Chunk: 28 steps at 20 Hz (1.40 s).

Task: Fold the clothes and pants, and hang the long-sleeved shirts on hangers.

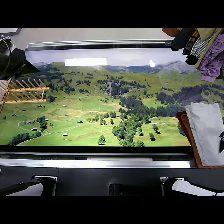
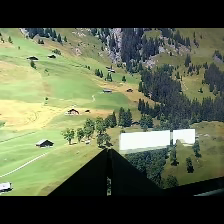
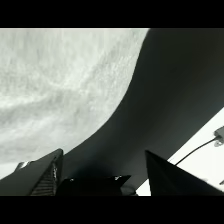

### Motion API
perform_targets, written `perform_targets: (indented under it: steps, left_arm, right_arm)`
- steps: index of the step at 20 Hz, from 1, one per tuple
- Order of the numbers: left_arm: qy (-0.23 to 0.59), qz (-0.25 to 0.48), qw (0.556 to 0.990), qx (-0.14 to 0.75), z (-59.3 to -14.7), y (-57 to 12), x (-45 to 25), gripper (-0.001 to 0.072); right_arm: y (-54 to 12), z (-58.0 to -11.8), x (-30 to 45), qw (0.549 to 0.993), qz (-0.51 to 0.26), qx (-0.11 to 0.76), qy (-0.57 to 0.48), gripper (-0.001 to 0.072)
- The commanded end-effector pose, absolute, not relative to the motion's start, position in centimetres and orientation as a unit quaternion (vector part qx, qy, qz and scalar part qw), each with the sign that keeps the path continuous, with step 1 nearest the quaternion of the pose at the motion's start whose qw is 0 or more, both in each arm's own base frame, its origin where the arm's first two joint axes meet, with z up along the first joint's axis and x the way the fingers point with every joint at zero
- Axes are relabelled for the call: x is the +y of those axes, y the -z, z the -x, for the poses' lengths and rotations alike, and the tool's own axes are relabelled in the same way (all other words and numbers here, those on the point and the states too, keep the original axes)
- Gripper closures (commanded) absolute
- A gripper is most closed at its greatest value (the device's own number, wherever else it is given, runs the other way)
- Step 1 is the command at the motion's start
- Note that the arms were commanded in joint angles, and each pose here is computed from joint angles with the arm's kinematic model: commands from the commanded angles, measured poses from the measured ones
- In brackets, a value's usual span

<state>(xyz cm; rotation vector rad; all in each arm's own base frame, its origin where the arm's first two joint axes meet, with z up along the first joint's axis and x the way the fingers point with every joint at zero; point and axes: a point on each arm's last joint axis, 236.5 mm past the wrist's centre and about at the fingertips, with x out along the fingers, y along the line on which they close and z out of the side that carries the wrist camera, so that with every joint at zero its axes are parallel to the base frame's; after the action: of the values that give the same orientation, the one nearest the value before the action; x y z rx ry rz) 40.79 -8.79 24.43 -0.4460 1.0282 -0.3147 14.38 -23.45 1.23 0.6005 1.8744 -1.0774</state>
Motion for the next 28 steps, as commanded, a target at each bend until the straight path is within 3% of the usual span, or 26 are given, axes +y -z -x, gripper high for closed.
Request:
perform_targets:
  steps: [1, 3, 7, 9, 13, 17, 19, 28]
  left_arm:
    - [0.149, 0.209, 0.835, 0.487, -40.9, -24.3, -8.8, 0.0687]
    - [0.130, 0.200, 0.836, 0.493, -41.1, -23.5, -7.9, 0.0687]
    - [0.058, 0.132, 0.819, 0.555, -40.3, -17.8, -3.8, 0.0689]
    - [0.027, 0.083, 0.813, 0.575, -40.1, -14.3, -1.9, 0.0689]
    - [0.068, 0.037, 0.803, 0.591, -39.1, -8.6, -3.6, 0.0689]
    - [0.072, 0.036, 0.767, 0.637, -36.7, -4.1, -4.3, 0.0687]
    - [0.068, 0.041, 0.755, 0.651, -35.8, -2.9, -4.4, 0.0687]
    - [0.068, 0.041, 0.750, 0.656, -35.5, -2.4, -4.3, 0.0687]
  right_arm:
    - [-2.5, -13.6, -25.3, 0.440, -0.210, 0.736, 0.470, 0.0128]
    - [-2.8, -16.0, -25.6, 0.498, -0.234, 0.689, 0.472, 0.0167]
    - [-4.8, -30.7, -19.5, 0.701, -0.364, 0.548, 0.275, 0.0538]
    - [-6.2, -36.6, -12.5, 0.754, -0.356, 0.532, 0.146, 0.0671]
    - [-4.3, -37.7, -0.3, 0.768, -0.174, 0.616, 0.017, 0.0672]
    - [-2.7, -36.8, 6.4, 0.764, -0.012, 0.643, -0.057, 0.0671]
    - [-2.7, -36.6, 7.8, 0.765, 0.016, 0.640, -0.070, 0.0670]
    - [-2.5, -35.2, 8.4, 0.747, 0.016, 0.660, -0.078, 0.0669]
